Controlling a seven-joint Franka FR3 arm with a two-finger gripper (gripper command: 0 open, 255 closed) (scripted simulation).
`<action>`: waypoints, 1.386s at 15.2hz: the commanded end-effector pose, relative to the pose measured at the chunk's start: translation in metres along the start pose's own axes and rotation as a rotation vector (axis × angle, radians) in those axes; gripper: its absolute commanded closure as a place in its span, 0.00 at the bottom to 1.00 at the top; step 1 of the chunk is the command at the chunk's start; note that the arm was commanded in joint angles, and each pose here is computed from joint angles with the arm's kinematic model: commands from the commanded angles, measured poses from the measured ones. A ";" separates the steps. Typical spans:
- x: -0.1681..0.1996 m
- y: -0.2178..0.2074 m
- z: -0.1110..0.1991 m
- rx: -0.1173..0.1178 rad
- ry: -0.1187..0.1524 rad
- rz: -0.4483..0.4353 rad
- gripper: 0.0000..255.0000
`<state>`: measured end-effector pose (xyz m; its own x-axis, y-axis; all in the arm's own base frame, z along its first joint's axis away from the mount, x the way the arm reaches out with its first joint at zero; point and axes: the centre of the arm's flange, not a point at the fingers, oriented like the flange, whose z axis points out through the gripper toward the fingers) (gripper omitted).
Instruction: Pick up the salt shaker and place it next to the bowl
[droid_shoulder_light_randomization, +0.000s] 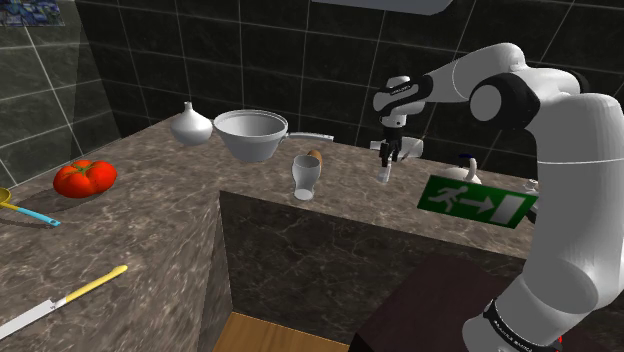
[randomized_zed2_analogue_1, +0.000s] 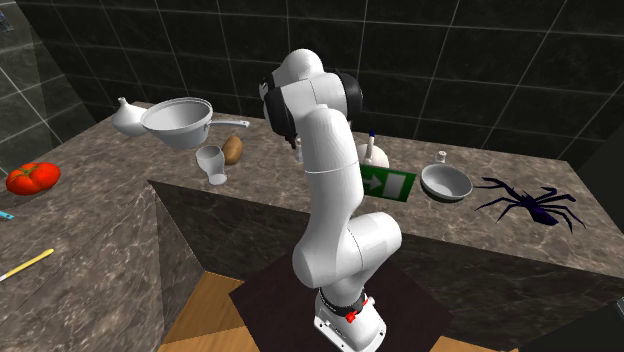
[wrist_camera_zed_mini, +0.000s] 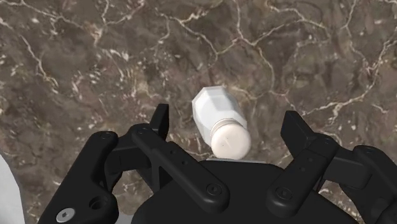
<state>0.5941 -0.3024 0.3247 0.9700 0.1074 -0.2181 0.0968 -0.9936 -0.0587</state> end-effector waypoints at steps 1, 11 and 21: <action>0.000 0.000 0.000 0.000 0.000 0.000 0.00; 0.000 0.000 0.000 0.000 0.000 0.000 1.00; -0.009 -0.002 -0.041 0.000 0.000 0.000 1.00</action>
<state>0.5943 -0.3018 0.3618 0.9701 0.1075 -0.2177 0.0969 -0.9936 -0.0585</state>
